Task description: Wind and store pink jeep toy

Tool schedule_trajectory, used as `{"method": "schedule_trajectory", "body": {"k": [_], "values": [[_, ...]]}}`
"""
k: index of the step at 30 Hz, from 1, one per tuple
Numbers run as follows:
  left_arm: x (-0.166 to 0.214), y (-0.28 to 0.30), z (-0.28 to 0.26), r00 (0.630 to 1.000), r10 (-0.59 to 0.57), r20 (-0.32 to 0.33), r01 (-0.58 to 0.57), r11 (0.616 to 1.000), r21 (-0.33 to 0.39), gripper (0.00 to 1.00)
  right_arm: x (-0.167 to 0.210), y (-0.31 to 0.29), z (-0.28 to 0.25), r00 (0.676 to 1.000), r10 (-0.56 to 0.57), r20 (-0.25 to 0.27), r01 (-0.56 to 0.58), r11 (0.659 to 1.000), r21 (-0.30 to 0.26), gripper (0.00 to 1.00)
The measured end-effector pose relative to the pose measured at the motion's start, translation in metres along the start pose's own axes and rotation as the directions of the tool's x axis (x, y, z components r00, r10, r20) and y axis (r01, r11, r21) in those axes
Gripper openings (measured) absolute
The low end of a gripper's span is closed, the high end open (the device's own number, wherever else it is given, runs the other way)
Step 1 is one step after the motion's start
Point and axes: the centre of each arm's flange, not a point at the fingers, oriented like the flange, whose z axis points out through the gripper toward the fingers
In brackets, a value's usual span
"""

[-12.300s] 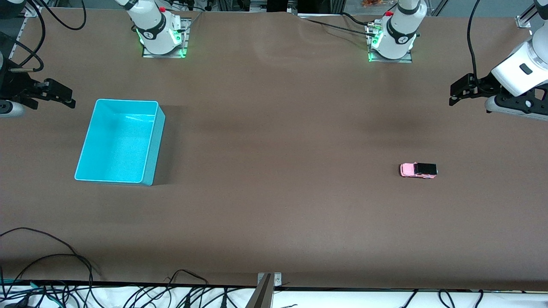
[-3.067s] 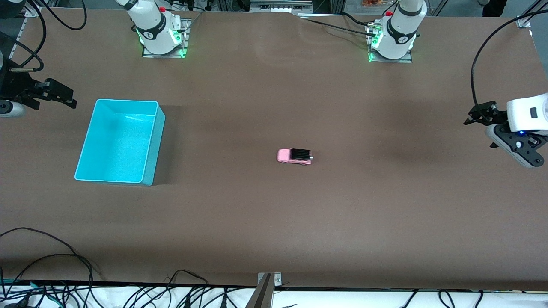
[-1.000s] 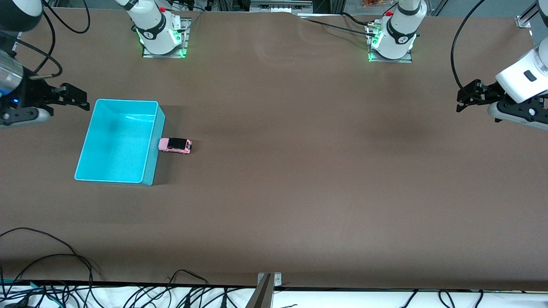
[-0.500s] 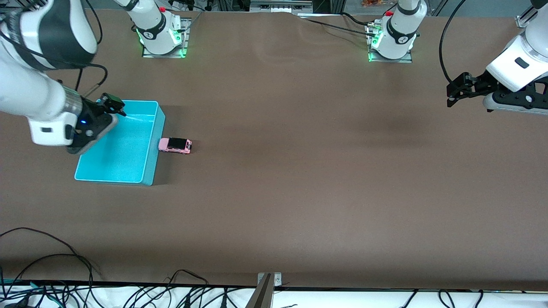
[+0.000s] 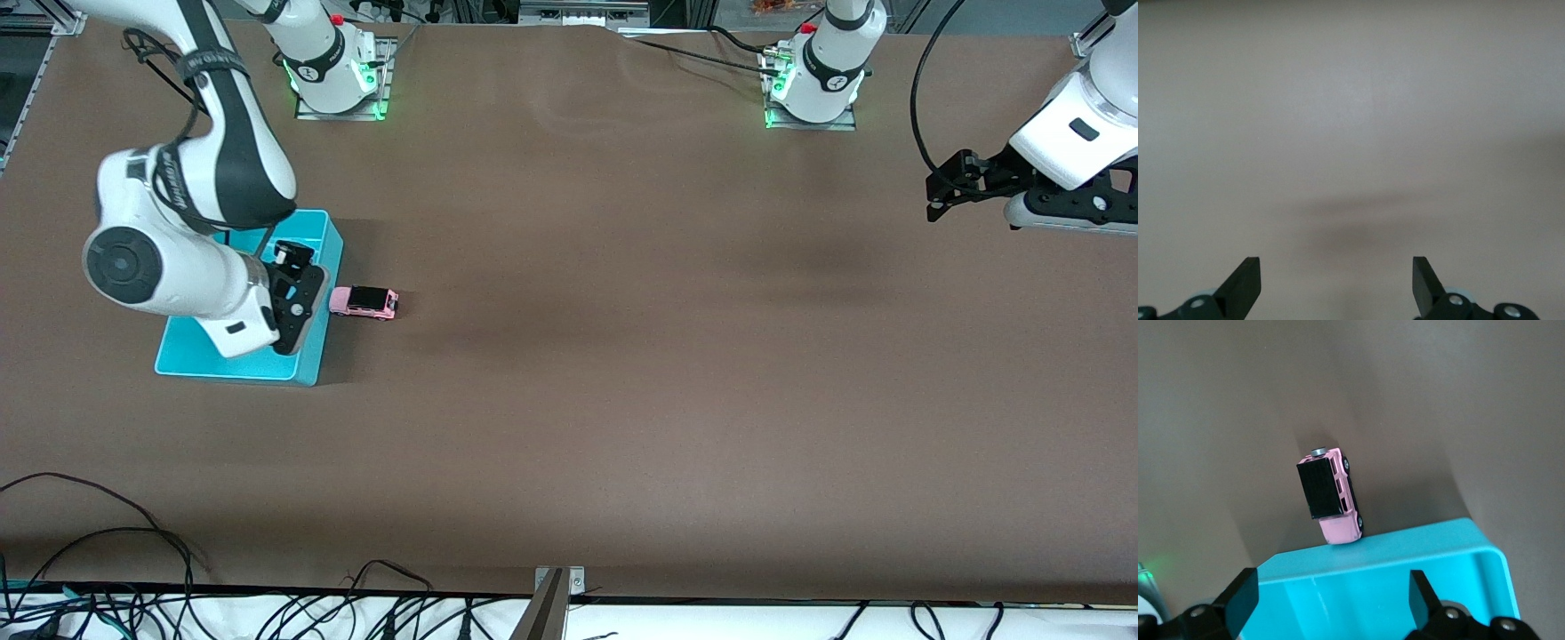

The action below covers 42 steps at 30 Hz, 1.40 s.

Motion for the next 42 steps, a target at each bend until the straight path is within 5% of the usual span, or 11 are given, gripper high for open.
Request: {"method": "schedule_trajectory", "body": {"k": [13, 33, 38, 42], "values": [[-0.002, -0.004, 0.001, 1.000, -0.007, 0.015, 0.007, 1.000, 0.000, 1.00, 0.000, -0.016, 0.092, 0.992, -0.121, -0.020, 0.121, 0.993, 0.003, 1.00], [-0.002, 0.001, 0.002, 0.999, -0.028, 0.022, 0.029, 0.999, -0.033, 1.00, -0.004, -0.053, 0.171, 0.979, -0.190, -0.071, 0.179, 0.974, -0.136, 1.00], [-0.002, 0.002, 0.002, 0.999, -0.031, 0.022, 0.032, 0.999, -0.032, 1.00, -0.003, -0.054, 0.175, 0.976, -0.206, -0.073, 0.193, 0.970, -0.148, 0.96], [-0.002, 0.002, 0.002, 0.999, -0.032, 0.022, 0.033, 0.999, -0.032, 1.00, -0.002, -0.054, 0.177, 0.971, -0.229, -0.072, 0.216, 0.964, -0.153, 0.77]]}}
